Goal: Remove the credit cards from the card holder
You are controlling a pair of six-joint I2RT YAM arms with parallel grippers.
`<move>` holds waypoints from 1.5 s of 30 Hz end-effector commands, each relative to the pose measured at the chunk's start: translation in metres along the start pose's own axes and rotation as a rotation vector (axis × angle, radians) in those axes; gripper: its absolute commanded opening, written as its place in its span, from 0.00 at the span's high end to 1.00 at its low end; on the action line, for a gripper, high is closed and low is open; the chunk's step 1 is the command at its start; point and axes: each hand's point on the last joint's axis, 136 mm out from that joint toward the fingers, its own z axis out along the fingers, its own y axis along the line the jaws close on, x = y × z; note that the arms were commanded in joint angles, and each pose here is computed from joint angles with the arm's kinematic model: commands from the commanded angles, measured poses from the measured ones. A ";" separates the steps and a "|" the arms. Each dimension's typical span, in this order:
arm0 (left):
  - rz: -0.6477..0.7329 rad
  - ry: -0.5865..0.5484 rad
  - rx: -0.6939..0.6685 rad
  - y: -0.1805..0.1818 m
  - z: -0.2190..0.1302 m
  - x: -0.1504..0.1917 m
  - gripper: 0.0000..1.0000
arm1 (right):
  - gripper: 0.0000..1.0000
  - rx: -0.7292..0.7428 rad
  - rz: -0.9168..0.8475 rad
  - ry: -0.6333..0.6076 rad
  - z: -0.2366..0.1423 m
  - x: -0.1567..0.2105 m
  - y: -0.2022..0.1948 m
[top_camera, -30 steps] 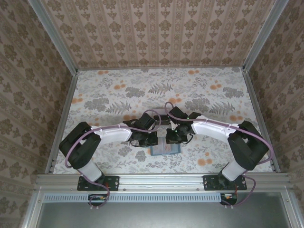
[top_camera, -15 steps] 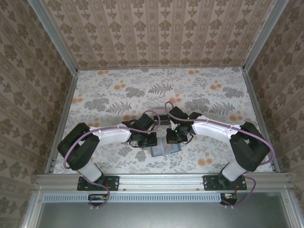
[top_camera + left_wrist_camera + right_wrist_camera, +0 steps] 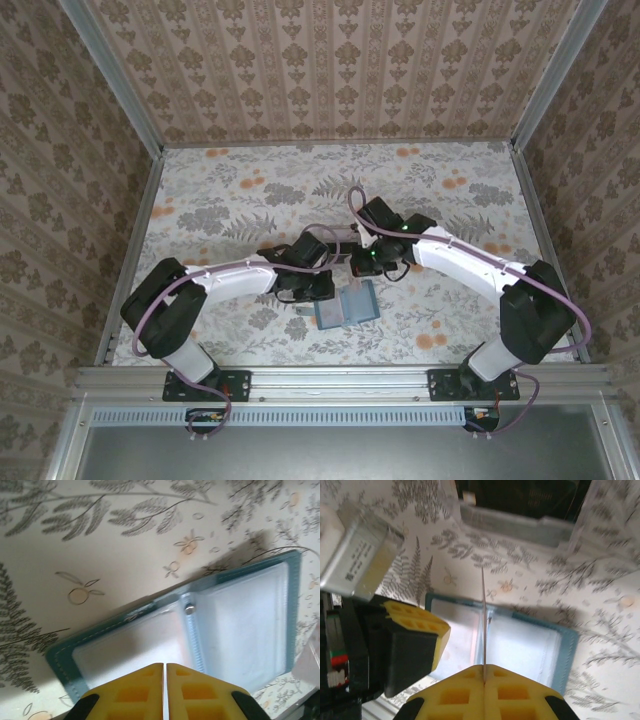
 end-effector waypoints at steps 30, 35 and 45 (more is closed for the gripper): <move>-0.161 -0.139 -0.086 0.087 -0.068 0.018 0.83 | 1.00 0.156 -1.365 0.127 0.005 -0.091 -0.007; -0.194 -0.140 -0.083 0.098 -0.070 0.022 0.82 | 1.00 0.154 -1.399 0.168 0.014 -0.101 -0.006; -0.210 -0.139 -0.086 0.103 -0.072 0.023 0.81 | 1.00 0.144 -1.414 0.233 0.035 -0.106 -0.012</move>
